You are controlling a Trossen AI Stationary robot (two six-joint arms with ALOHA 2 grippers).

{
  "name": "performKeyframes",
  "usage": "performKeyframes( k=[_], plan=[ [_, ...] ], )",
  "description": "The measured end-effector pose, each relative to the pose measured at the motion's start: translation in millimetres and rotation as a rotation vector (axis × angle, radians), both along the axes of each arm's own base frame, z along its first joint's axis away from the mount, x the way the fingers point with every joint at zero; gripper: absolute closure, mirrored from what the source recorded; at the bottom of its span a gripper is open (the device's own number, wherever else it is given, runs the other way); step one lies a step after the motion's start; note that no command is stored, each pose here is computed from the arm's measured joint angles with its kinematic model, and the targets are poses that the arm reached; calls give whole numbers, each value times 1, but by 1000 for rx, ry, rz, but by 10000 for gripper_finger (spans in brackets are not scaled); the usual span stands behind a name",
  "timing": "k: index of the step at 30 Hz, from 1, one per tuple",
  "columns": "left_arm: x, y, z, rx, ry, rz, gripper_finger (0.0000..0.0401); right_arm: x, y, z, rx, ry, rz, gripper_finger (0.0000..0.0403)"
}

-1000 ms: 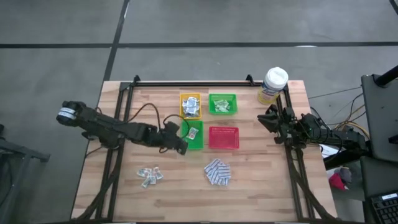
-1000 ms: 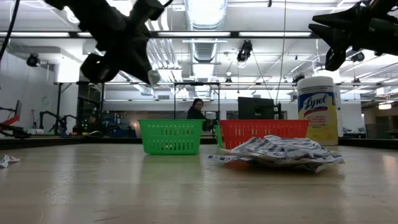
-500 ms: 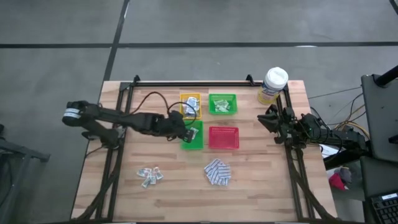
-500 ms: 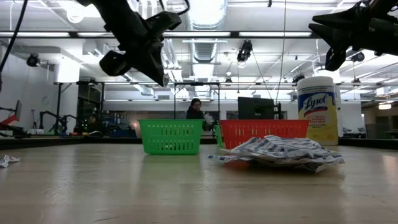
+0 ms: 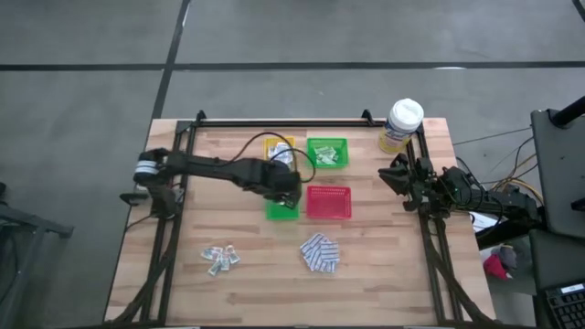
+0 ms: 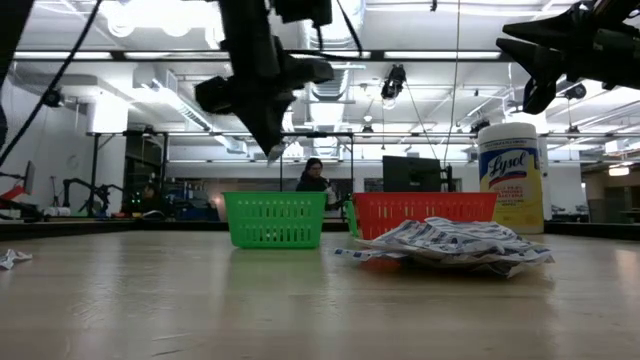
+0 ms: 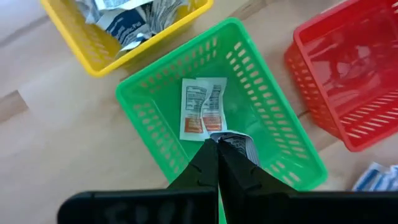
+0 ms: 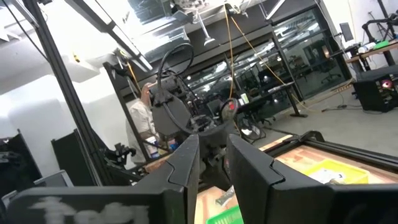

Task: Pick & Place First Aid Supplies
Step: Put the orange ointment pack into the bottom green bin

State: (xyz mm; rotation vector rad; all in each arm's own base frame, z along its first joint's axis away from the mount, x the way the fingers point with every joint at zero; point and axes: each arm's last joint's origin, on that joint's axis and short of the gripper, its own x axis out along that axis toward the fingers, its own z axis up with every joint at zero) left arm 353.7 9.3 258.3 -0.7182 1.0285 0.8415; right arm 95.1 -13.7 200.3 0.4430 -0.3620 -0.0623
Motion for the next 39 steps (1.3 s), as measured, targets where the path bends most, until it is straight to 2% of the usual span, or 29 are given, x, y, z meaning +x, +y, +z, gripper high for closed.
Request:
performKeyframes(
  k=[5,10,19,32,39],
  plan=[
    [22,9,-6,5,82,-6,401,0,0,0,0,0,0,328],
    [38,19,-25,5,169,-7,401,0,0,0,0,0,1,335],
    [40,20,-56,-14,341,2,401,0,0,0,-1,1,2,323],
    [47,21,-61,-1,302,-35,400,0,0,0,0,1,2,327],
    [49,21,-61,13,283,-34,372,0,0,0,-1,1,2,335]
  ],
)
